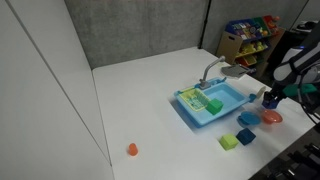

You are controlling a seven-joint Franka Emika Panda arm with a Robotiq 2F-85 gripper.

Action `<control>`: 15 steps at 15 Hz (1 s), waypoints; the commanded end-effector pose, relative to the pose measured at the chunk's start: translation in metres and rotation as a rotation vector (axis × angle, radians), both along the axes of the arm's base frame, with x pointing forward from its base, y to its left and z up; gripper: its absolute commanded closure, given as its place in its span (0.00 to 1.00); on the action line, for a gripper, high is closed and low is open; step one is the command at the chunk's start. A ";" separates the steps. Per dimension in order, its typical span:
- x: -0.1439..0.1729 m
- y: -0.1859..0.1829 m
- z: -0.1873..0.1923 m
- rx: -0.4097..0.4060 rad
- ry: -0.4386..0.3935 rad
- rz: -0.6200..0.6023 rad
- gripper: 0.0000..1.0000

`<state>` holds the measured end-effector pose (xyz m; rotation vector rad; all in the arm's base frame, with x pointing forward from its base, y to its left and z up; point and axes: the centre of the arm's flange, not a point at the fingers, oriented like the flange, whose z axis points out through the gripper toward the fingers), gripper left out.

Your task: Pick up the blue block from the sink and put it on the table

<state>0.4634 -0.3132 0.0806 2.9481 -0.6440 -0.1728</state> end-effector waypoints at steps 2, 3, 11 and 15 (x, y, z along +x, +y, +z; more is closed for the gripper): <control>0.006 -0.006 0.003 0.012 -0.005 0.029 0.05; 0.007 -0.004 0.004 0.012 -0.001 0.032 0.00; 0.034 0.040 0.031 -0.006 -0.023 0.104 0.00; 0.056 0.076 0.047 -0.016 -0.035 0.161 0.00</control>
